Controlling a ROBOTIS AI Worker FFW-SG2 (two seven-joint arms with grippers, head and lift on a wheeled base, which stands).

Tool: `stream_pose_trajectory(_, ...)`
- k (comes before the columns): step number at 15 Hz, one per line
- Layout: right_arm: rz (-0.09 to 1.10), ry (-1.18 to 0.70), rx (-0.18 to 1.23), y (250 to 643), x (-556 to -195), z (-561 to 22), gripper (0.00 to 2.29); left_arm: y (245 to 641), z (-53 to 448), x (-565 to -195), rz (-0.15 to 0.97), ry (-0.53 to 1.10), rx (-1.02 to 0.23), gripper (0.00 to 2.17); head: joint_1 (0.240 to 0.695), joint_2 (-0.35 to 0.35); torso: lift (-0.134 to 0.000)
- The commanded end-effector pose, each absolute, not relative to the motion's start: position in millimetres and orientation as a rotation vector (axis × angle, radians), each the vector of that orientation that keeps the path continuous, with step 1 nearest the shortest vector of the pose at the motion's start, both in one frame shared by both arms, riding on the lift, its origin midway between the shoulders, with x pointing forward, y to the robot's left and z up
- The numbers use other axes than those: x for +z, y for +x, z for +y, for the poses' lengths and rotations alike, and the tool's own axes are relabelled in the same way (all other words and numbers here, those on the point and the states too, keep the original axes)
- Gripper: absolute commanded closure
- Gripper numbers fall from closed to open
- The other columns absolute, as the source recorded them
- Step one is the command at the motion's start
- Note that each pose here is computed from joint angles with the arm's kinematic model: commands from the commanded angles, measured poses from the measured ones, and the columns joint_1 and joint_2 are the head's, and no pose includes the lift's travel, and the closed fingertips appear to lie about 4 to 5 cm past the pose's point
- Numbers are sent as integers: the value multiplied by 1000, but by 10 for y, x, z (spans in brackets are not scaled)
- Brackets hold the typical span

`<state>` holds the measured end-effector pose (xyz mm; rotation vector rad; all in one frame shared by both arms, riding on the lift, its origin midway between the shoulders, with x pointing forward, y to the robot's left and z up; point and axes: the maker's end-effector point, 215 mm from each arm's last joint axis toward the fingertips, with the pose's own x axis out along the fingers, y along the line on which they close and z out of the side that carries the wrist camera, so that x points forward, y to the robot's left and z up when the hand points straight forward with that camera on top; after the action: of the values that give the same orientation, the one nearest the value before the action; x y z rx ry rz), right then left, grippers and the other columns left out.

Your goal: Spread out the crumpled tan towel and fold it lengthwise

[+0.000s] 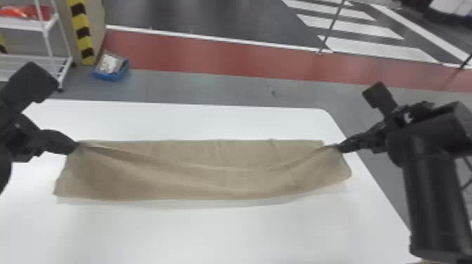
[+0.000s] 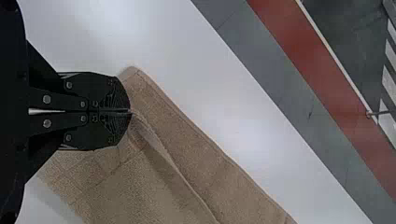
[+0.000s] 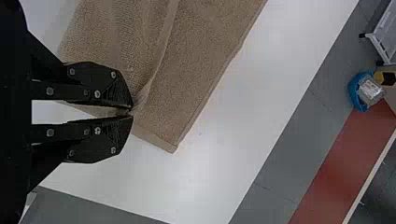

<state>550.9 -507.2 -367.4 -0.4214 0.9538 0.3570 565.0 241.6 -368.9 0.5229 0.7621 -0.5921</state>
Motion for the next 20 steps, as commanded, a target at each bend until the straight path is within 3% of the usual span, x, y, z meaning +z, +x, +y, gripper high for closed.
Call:
stream_pose_trajectory(1, 950, -380, 360, 5583, -3641, -5107, 994, 5748, 2564, -3639, 764, 496, -568, 1409, 695, -258, -124)
stream_pose_trajectory(8, 988, -359, 398, 5611, -3822, -5057, 994, 5930, 2647, -3734, 810, 493, -549, 1409, 695, -227, -124)
stream_pose_trajectory(20, 994, -364, 402, 5751, -3732, -5033, 994, 6088, 2725, -3841, 848, 514, -532, 1409, 695, -215, -124)
